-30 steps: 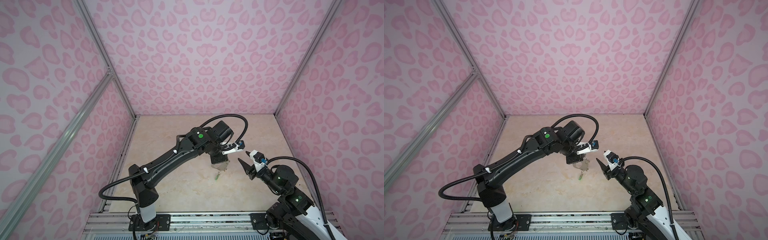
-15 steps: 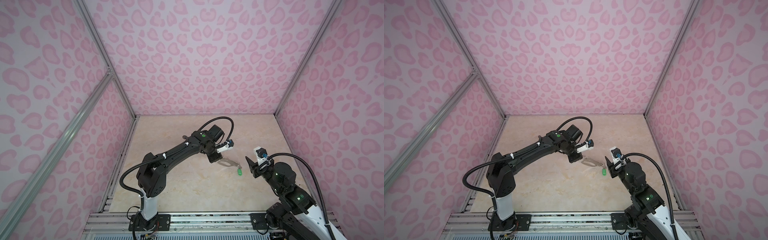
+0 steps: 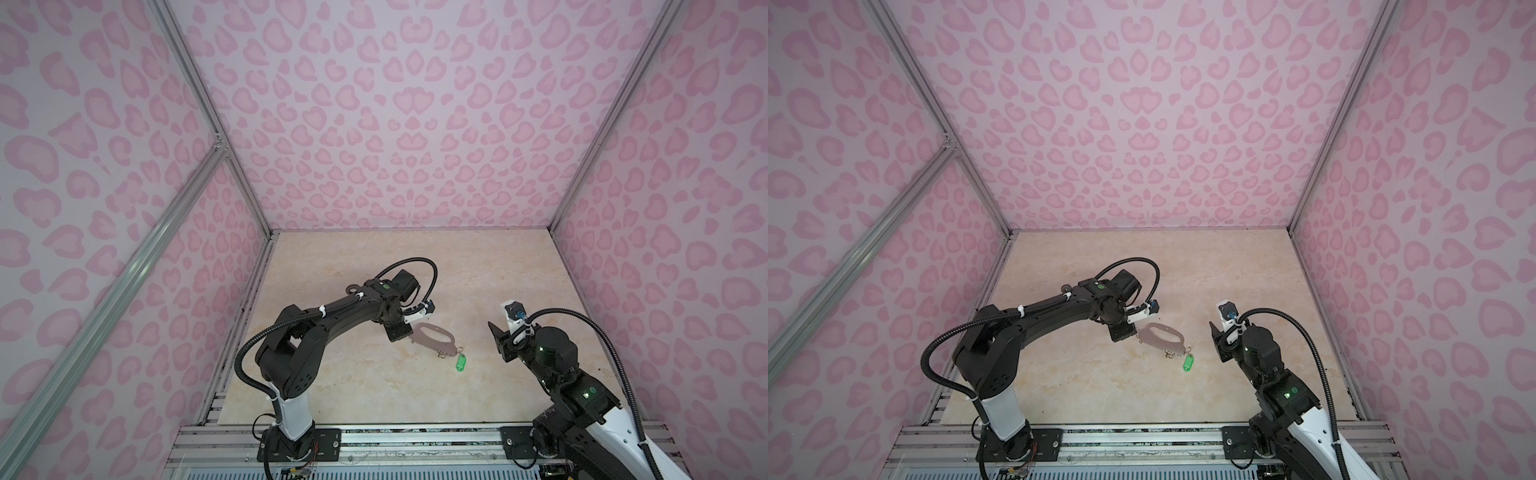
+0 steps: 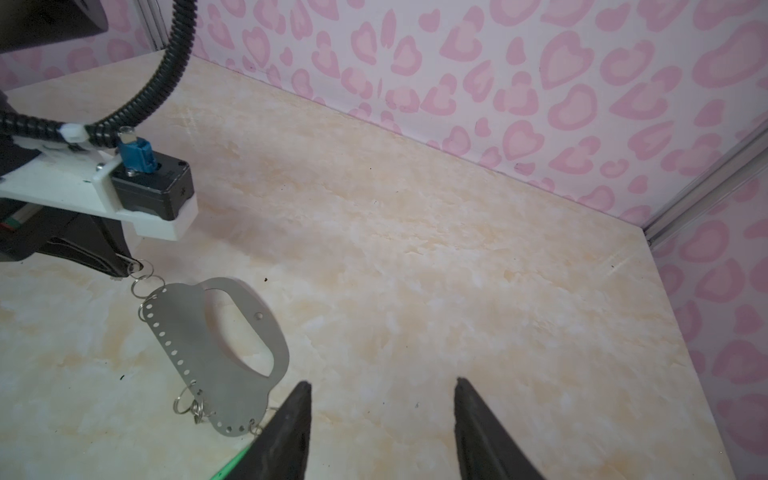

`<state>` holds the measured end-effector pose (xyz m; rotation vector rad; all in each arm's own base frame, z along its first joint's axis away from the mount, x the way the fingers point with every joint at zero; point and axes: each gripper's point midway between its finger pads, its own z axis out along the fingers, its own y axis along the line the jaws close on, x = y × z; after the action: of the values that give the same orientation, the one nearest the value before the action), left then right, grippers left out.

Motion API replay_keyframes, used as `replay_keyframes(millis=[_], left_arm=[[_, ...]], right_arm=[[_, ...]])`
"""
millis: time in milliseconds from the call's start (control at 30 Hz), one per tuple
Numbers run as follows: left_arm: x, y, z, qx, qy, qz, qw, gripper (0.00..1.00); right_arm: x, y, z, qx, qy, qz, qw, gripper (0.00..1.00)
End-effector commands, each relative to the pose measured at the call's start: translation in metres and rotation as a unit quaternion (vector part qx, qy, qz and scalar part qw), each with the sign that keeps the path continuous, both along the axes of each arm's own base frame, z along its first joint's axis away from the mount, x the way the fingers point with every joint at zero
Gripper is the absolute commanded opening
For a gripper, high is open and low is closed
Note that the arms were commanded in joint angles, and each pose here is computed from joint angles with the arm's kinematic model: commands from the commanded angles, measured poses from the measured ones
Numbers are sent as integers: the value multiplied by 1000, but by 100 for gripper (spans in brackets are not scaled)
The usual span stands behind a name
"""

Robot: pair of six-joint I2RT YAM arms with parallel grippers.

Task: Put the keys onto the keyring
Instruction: 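Open the right gripper and draw it back while the left gripper lowers the plate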

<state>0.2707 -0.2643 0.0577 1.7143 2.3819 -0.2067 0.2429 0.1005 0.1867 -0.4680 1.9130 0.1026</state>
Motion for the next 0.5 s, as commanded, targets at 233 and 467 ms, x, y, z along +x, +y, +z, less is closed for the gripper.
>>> replay_keyframes(millis=[233, 467], left_arm=[[-4, 31, -16, 43, 1, -6, 999, 3], [-8, 48, -26, 61, 11, 8, 998, 12]], right_arm=[[2, 3, -16, -4, 17, 5, 1000, 55], [6, 3, -24, -6, 24, 1, 1000, 56]])
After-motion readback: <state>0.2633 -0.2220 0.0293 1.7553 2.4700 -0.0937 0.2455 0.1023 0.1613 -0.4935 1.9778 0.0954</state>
